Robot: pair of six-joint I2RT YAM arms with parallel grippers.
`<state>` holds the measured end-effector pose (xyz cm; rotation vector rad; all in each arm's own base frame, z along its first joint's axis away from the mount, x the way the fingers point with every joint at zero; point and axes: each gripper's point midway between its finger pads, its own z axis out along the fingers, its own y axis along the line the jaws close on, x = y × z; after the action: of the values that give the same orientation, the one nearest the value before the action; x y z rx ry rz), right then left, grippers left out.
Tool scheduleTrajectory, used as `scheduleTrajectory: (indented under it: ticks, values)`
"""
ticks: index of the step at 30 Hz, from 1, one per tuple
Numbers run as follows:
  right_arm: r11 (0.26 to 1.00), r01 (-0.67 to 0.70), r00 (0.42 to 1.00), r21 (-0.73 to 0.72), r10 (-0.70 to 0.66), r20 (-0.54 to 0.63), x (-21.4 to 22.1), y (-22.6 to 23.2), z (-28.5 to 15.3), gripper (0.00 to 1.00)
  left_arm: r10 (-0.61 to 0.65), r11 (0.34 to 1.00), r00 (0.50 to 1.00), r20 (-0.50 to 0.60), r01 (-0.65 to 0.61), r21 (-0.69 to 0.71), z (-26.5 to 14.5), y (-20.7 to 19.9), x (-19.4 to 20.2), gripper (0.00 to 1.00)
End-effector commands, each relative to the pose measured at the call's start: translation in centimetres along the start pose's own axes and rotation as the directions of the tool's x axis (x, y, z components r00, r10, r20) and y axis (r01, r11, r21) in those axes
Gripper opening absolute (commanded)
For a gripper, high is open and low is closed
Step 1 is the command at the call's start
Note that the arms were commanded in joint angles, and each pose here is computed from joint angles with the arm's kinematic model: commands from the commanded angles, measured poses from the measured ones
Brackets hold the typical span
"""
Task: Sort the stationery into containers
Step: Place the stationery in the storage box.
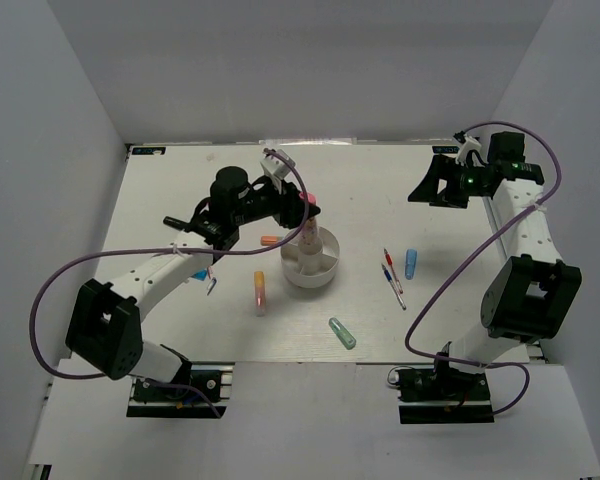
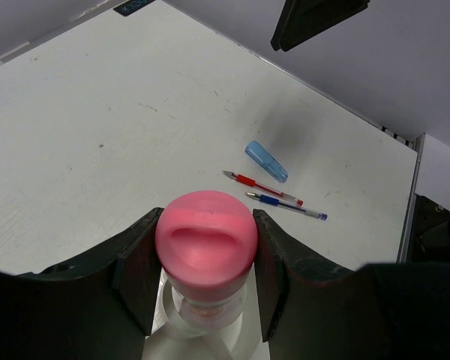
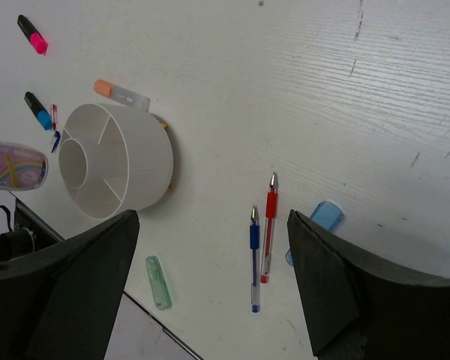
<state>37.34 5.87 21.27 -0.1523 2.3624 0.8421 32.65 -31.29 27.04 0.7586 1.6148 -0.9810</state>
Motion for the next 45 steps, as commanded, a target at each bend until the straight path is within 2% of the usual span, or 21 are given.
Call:
scheduleTrajectory:
  ticks: [1, 18, 31, 38, 45]
  values:
    - [0.998, 0.067, 0.997, -0.019, -0.066, 0.041, -0.7, 0.8, -0.5, 0.85, 0.017, 0.999, 0.999, 0.031, -0.018, 0.042, 0.4, -0.7, -0.9, 0.00]
    - [0.999, 0.028, 0.999, -0.046, -0.027, 0.020, 0.3, 0.5, 0.5, 0.85, 0.000, 0.999, 1.000, -0.010, 0.000, 0.050, 1.1, -0.1, 2.0, 0.00]
    - [0.997, 0.030, 1.000, -0.064, -0.029, 0.007, 1.4, 0.7, 0.8, 0.85, 0.008, 0.998, 1.000, 0.008, -0.008, 0.059, 1.6, 0.2, 2.2, 0.01]
    - [0.998, 0.047, 0.999, -0.031, -0.046, 0.015, 1.4, 0.3, 0.6, 0.86, 0.024, 0.998, 1.000, 0.008, -0.025, 0.061, 1.6, 0.0, 2.8, 0.15]
    - [0.999, 0.039, 0.999, -0.031, -0.039, 0.006, 1.7, 0.1, 0.7, 0.86, 0.024, 0.999, 1.000, 0.014, -0.024, 0.022, 1.4, 0.6, 3.4, 0.16]
